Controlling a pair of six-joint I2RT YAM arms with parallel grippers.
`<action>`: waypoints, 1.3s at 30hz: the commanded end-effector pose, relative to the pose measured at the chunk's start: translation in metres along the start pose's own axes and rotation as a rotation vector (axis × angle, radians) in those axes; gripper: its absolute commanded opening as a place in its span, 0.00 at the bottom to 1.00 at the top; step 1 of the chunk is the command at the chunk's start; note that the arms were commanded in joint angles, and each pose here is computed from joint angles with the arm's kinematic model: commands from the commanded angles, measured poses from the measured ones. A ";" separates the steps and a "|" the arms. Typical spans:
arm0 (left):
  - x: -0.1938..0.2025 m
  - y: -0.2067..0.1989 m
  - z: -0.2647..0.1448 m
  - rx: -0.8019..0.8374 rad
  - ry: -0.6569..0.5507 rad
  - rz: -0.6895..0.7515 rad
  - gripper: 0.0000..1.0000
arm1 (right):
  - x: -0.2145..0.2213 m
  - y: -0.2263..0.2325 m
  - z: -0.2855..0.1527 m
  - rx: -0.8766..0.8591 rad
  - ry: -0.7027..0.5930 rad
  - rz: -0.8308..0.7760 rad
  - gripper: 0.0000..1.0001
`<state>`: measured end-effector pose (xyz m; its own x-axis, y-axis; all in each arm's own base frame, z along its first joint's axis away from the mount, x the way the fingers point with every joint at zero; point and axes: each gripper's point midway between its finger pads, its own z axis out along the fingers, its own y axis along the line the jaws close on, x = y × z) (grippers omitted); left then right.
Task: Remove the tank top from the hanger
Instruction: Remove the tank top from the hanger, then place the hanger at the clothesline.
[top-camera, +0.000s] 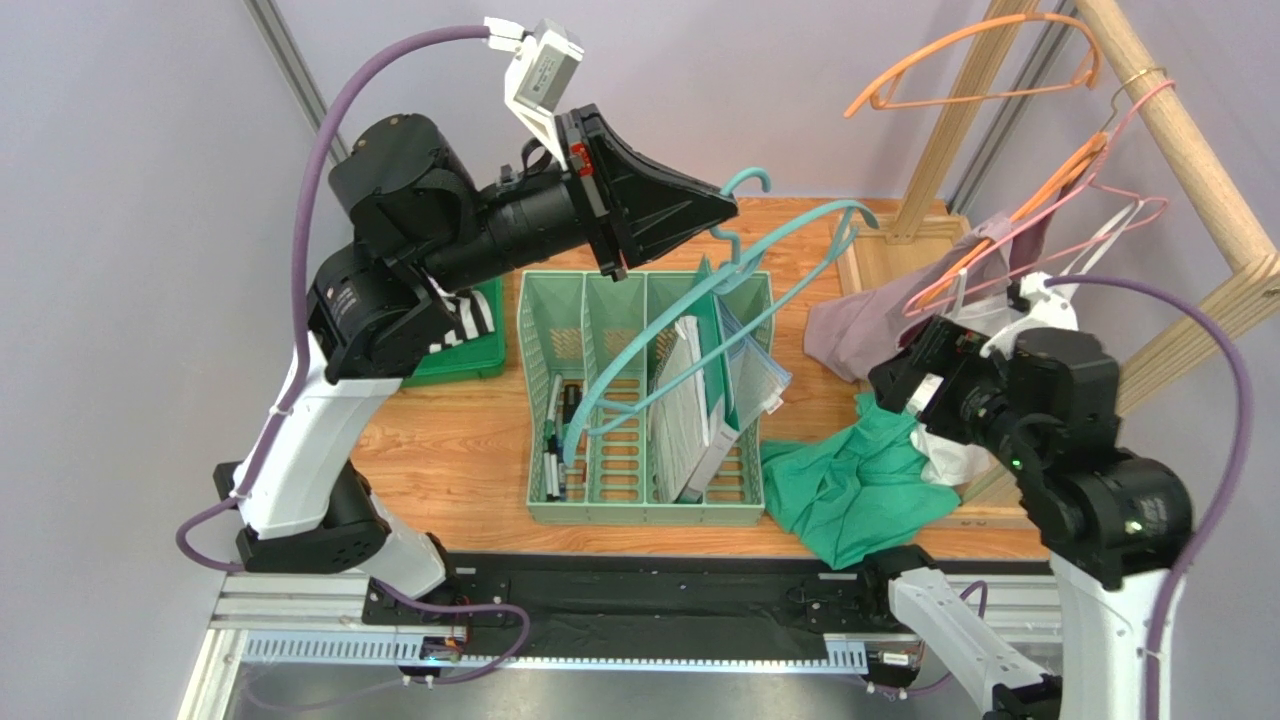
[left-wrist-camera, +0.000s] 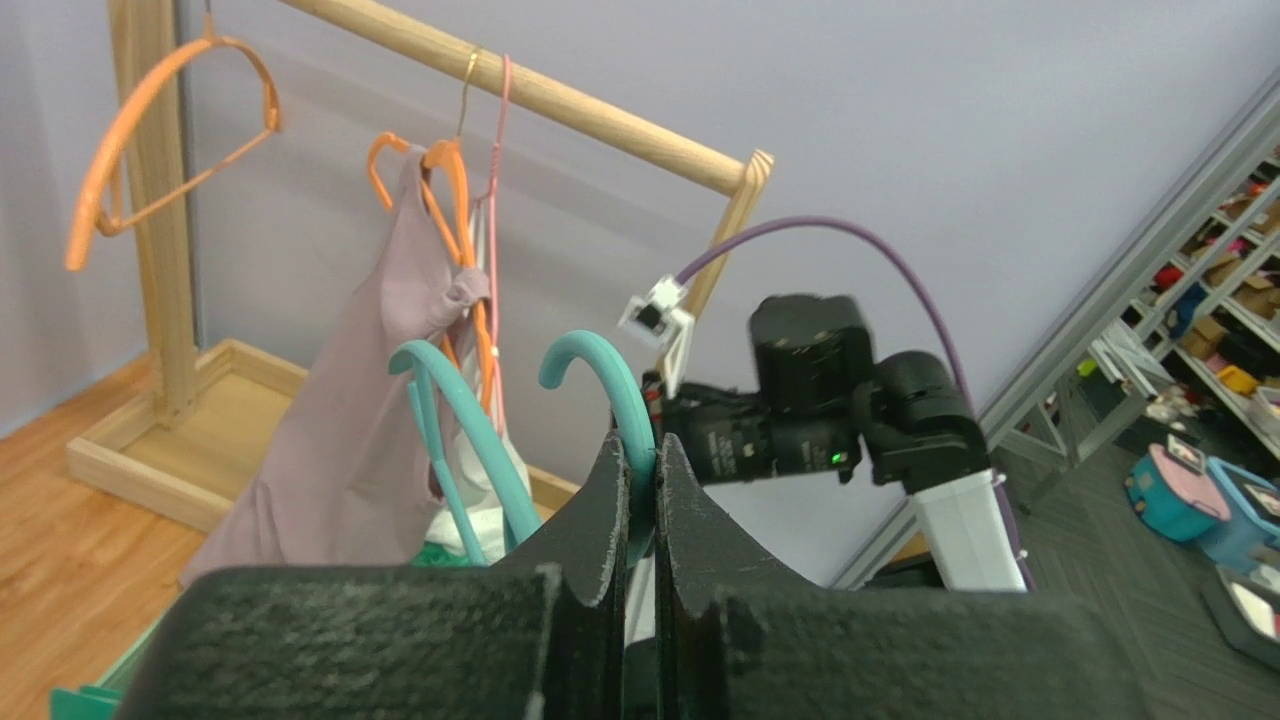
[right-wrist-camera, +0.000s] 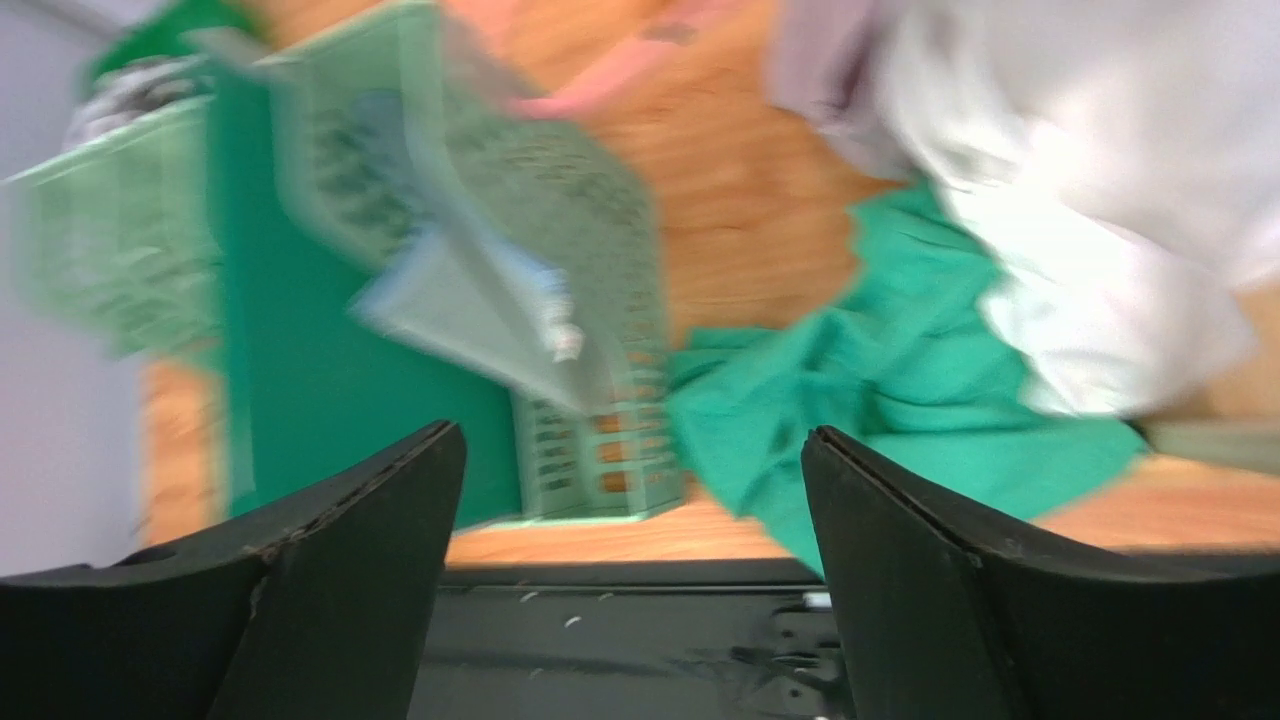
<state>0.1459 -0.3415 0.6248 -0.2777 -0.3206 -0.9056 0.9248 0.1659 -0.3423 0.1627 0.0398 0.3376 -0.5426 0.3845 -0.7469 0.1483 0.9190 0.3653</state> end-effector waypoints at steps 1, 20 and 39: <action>-0.001 -0.012 -0.001 0.056 0.002 -0.030 0.00 | 0.005 0.069 -0.064 -0.420 0.100 -0.111 0.88; -0.004 0.065 -0.003 -0.348 -0.199 0.088 0.00 | -0.006 0.218 -0.104 -0.998 0.269 -0.144 0.75; 0.007 0.081 -0.023 -0.563 -0.255 0.112 0.00 | 0.016 0.293 -0.084 -0.978 0.231 -0.077 0.57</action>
<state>0.2154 -0.3266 0.5683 -0.1158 -0.4415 -0.8898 0.6731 0.6239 -0.3971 0.1184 0.2972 0.4607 -0.7303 0.1288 -0.6709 -0.5695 0.4277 0.7020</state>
